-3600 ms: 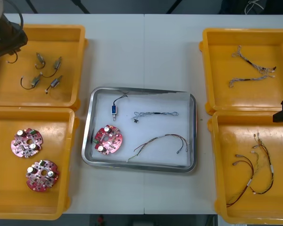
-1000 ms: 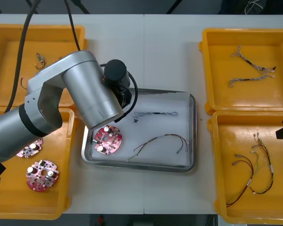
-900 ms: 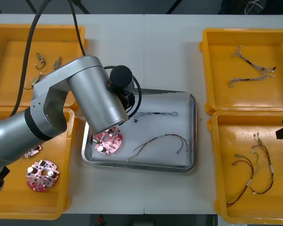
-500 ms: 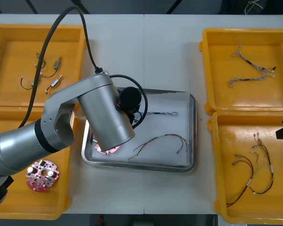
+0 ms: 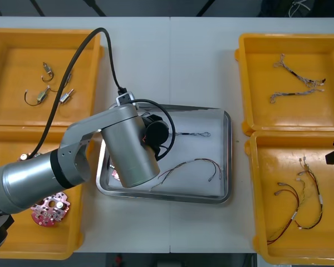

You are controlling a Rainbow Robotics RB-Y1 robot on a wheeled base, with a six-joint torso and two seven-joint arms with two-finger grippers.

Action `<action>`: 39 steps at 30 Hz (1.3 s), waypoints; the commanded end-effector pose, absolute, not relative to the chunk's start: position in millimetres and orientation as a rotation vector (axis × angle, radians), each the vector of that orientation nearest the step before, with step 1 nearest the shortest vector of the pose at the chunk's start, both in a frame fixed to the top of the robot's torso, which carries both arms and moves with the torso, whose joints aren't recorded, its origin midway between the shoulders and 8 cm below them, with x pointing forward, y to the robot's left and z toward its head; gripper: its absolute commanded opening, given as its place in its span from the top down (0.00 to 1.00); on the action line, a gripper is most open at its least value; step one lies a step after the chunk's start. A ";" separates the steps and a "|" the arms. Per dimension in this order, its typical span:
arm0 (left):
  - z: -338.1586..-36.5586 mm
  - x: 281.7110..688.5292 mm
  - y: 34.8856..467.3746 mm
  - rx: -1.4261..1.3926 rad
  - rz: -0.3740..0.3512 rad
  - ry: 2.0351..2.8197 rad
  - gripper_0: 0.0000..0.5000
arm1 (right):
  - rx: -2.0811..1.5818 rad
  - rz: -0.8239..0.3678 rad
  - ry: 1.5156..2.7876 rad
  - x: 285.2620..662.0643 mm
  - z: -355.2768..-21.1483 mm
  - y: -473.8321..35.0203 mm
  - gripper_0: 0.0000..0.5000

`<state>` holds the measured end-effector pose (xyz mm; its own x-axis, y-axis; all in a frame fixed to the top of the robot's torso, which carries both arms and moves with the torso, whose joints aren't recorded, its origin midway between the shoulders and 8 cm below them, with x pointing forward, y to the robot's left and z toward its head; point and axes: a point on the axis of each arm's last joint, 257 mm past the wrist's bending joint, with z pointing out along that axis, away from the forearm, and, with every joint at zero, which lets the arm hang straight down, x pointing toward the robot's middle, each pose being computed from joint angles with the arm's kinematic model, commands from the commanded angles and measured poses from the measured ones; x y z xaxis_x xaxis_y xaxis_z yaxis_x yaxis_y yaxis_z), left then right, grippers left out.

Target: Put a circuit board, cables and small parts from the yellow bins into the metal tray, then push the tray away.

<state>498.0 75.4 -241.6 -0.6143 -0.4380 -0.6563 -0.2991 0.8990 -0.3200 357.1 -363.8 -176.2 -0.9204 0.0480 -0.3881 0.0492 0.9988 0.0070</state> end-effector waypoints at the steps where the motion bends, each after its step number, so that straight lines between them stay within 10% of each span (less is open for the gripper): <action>1: -243.7 491.6 57.7 -0.511 -0.269 2.275 1.00 | 0.054 -0.055 2.715 355.6 -163.4 -374.9 0.00; 7: -244.8 490.2 57.1 -0.506 -0.266 2.278 0.88 | 0.054 -0.055 2.715 355.6 -163.4 -374.9 0.00; 13: -247.1 488.5 56.4 -0.500 -0.262 2.279 0.56 | 0.054 -0.055 2.715 355.6 -163.4 -374.9 0.00; 19: -244.7 488.2 56.4 -0.508 -0.263 2.274 0.00 | 0.054 -0.055 2.715 355.6 -163.4 -374.9 0.00; 39: -125.6 456.9 84.9 -0.554 -0.297 2.290 0.00 | 0.040 -0.022 2.735 353.4 -173.9 -365.9 0.00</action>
